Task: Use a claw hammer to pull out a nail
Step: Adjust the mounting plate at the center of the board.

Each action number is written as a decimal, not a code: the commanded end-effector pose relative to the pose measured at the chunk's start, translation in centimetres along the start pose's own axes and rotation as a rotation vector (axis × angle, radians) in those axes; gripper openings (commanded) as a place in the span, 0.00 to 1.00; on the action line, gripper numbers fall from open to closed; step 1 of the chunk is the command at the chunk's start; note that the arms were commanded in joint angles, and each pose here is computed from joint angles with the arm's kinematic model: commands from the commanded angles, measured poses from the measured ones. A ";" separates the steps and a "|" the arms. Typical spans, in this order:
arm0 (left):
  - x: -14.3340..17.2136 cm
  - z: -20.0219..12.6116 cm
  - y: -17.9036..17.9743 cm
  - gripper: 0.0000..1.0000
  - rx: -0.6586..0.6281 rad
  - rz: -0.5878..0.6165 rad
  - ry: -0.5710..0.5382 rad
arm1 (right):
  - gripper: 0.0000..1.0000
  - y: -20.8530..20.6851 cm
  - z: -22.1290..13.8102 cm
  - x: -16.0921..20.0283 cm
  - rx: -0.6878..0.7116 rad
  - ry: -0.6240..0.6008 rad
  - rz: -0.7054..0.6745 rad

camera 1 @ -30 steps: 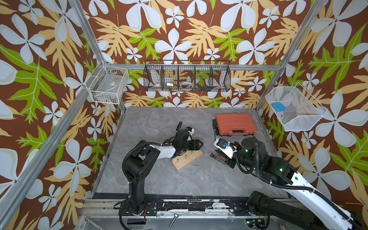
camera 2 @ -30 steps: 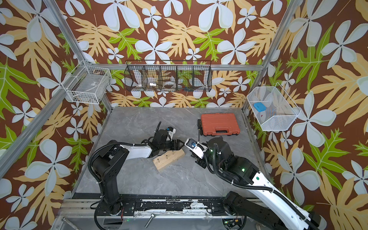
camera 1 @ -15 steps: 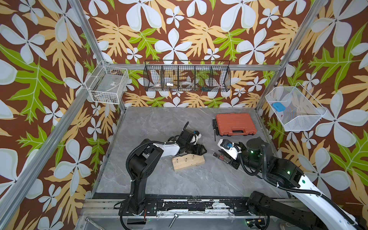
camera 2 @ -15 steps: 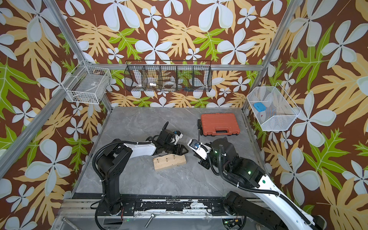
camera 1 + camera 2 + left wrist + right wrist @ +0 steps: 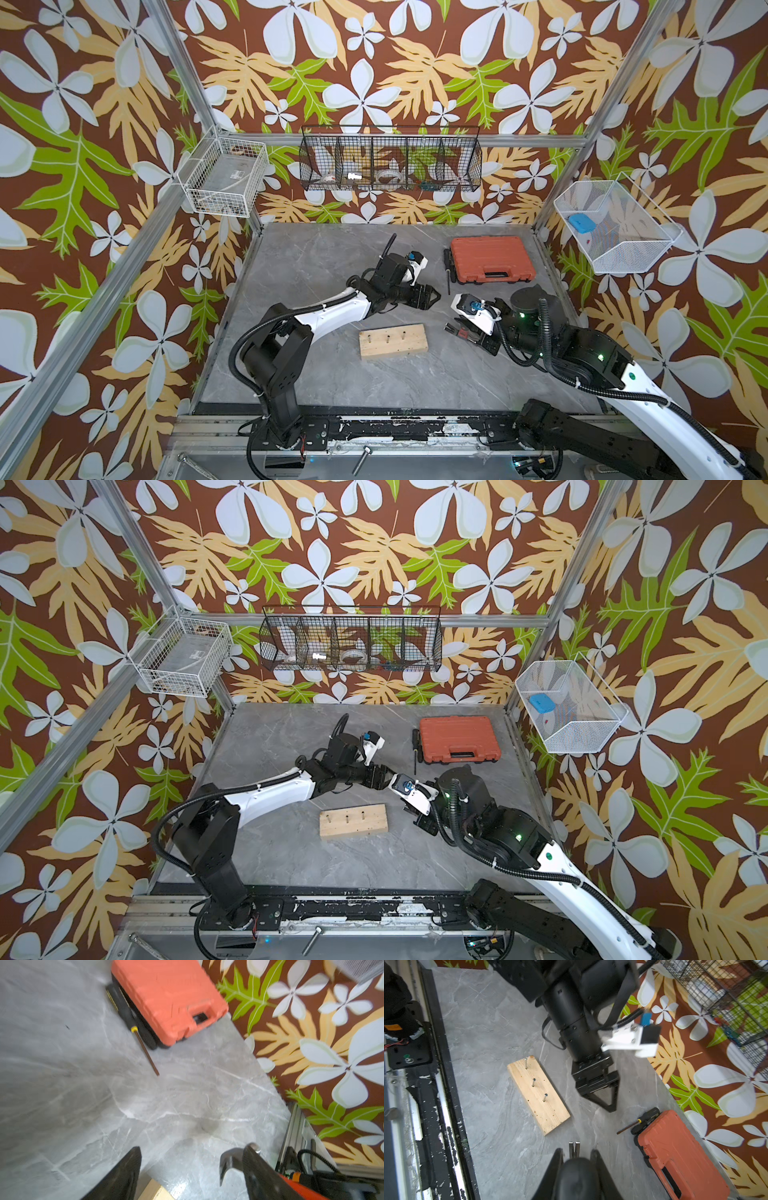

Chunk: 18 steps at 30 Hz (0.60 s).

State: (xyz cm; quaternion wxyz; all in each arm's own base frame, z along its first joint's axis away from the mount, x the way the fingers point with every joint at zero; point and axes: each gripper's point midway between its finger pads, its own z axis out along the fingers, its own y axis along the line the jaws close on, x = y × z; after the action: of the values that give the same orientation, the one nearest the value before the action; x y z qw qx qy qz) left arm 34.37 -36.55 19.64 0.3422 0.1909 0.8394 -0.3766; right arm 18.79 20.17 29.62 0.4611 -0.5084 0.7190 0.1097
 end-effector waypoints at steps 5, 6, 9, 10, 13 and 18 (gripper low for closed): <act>-2.0 -7.2 4.1 0.79 -0.246 -0.128 -0.228 | 0.00 1.4 1.5 -2.8 -0.102 -0.088 -0.037; -1.3 -8.4 5.2 0.79 -0.280 -0.176 -0.247 | 0.00 1.7 1.8 -2.9 -0.113 -0.089 -0.054; 1.0 -12.2 8.0 0.79 -0.356 -0.306 -0.294 | 0.00 2.2 2.4 -3.3 -0.137 -0.085 -0.088; 2.0 -13.3 8.8 0.79 -0.385 -0.336 -0.302 | 0.00 2.2 2.7 -3.4 -0.141 -0.079 -0.090; 5.3 -15.5 10.6 0.80 -0.471 -0.397 -0.290 | 0.00 2.1 3.0 -3.9 -0.149 -0.082 -0.102; 10.7 -16.9 13.2 0.84 -0.550 -0.506 -0.247 | 0.00 1.9 3.0 -4.5 -0.145 -0.098 -0.118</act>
State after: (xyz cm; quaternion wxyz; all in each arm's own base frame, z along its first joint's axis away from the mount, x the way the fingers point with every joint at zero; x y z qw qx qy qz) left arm 28.35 -16.51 15.84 0.3975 -0.1159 0.8739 -0.2547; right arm 18.67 24.88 28.92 0.4275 -0.5729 0.6821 0.1540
